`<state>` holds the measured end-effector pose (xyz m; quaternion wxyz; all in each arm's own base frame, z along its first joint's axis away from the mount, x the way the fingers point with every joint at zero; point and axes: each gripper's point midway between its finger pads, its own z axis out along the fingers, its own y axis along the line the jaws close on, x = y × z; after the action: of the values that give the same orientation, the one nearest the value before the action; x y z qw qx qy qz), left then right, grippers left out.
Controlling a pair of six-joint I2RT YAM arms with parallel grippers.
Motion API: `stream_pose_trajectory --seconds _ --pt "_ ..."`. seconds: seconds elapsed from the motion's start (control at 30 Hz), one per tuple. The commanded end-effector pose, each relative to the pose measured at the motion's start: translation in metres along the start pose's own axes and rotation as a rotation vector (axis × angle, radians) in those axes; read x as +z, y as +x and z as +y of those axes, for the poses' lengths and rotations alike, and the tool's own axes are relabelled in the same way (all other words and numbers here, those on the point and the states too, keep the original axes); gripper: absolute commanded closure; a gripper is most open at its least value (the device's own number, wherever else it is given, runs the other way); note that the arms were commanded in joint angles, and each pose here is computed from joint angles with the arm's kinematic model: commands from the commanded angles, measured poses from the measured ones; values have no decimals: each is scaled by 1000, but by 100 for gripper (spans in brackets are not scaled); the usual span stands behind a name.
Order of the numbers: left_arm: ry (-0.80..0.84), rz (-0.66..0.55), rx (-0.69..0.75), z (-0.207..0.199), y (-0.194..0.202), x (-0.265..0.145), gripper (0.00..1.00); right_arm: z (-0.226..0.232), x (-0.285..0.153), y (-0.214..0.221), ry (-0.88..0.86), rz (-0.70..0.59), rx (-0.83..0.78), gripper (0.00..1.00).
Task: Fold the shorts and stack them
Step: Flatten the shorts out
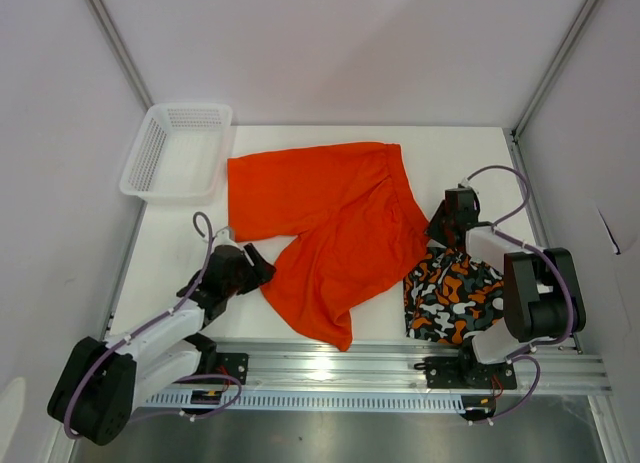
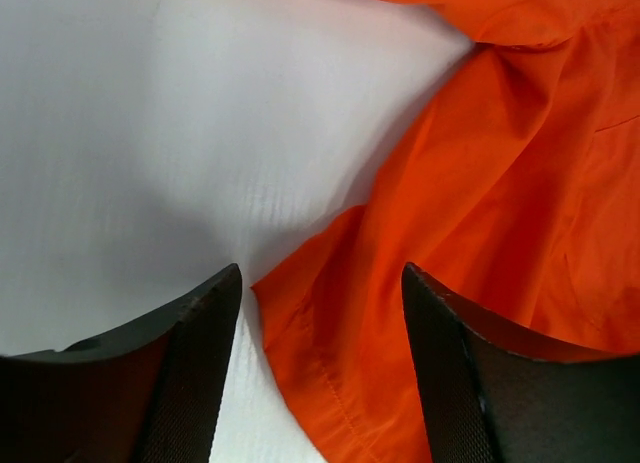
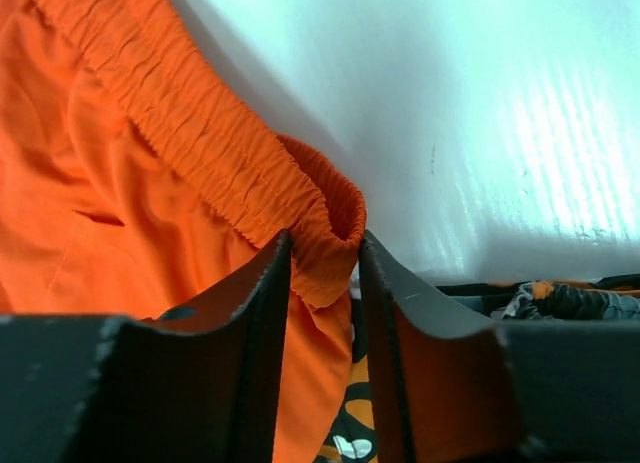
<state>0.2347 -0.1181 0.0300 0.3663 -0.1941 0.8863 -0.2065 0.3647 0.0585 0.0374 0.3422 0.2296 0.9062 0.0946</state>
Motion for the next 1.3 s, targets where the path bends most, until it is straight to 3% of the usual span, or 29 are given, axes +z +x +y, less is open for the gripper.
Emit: stream_pose_trajectory --seconds 0.0,0.17,0.33,0.43,0.5,0.57,0.7,0.93,1.13,1.27 --pt "49 39 -37 -7 9 4 33 6 -1 -7 -43 -34 34 67" --pt "37 62 -30 -2 16 3 39 9 3 -11 -68 -42 48 77" --pt "6 70 -5 6 19 5 68 7 2 -13 -60 -57 50 86" --pt "-21 77 9 11 20 7 74 4 0 -14 -52 -66 53 88" --pt "-40 83 20 15 21 9 83 4 0 -15 -51 -69 56 90" --pt "-45 86 22 14 20 10 99 3 0 -15 -49 -71 57 91" --pt "-76 78 34 13 10 8 100 2 0 -14 -43 -73 61 99" --pt "-237 -5 124 21 -45 -16 100 0 1 -20 -11 -82 86 100" --pt "-274 -88 -34 47 -89 -20 100 -2 1 -35 52 -88 101 100" --pt "-304 -74 -50 54 -99 -9 100 6 2 -43 34 -104 109 100"
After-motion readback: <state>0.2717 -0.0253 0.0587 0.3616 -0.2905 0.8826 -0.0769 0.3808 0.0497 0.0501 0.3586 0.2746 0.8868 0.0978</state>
